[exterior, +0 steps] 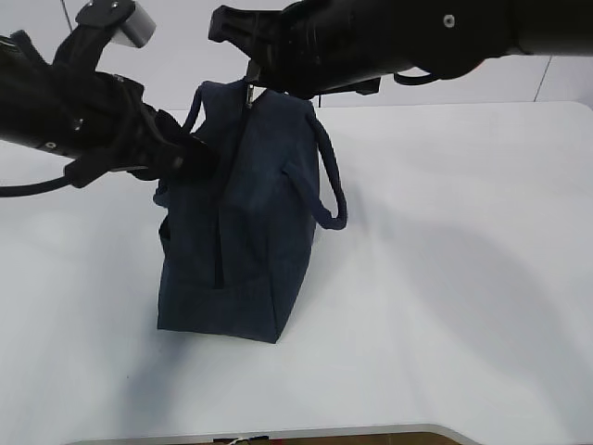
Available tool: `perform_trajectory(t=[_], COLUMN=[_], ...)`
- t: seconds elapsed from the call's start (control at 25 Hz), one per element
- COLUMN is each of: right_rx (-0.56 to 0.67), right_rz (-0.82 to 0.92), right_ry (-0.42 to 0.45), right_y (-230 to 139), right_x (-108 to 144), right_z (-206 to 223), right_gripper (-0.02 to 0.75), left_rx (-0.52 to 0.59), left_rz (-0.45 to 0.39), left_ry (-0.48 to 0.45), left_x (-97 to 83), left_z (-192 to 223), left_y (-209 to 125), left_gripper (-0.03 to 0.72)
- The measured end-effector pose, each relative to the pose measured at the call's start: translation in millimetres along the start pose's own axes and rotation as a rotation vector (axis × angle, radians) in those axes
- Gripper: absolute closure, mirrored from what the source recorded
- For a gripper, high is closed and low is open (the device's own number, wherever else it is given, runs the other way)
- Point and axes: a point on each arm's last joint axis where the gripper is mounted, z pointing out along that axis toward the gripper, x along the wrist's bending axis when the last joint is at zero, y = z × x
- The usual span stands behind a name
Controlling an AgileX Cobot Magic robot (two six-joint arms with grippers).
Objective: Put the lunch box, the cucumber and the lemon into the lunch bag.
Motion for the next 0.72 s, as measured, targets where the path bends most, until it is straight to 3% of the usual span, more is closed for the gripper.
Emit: perform_trajectory(t=[0.2,0.44,0.6,0.72], right_rx=[0.007,0.003,-0.002,-0.003], right_rz=[0.003,0.001,-0.013,-0.029], right_ry=[-0.002,0.003,0.001,-0.002], right_y=[-1,-1,0,-1], right_x=[0,1,1,1], right_z=[0,0,0,1], right_gripper=[0.733,0.733,0.733,0.733], left_rx=[0.047,0.132,0.186,0.207], left_rz=[0.103,0.159,0.138,0.076], left_ry=[-0.053,-0.115,-0.122,-0.109], left_x=[-10.6,-16.1,-10.3,3.5], left_z=[-15,-28,-35,-44], left_y=[0,-6,-12,-15], left_gripper=[0.669,0.671,0.671,0.671])
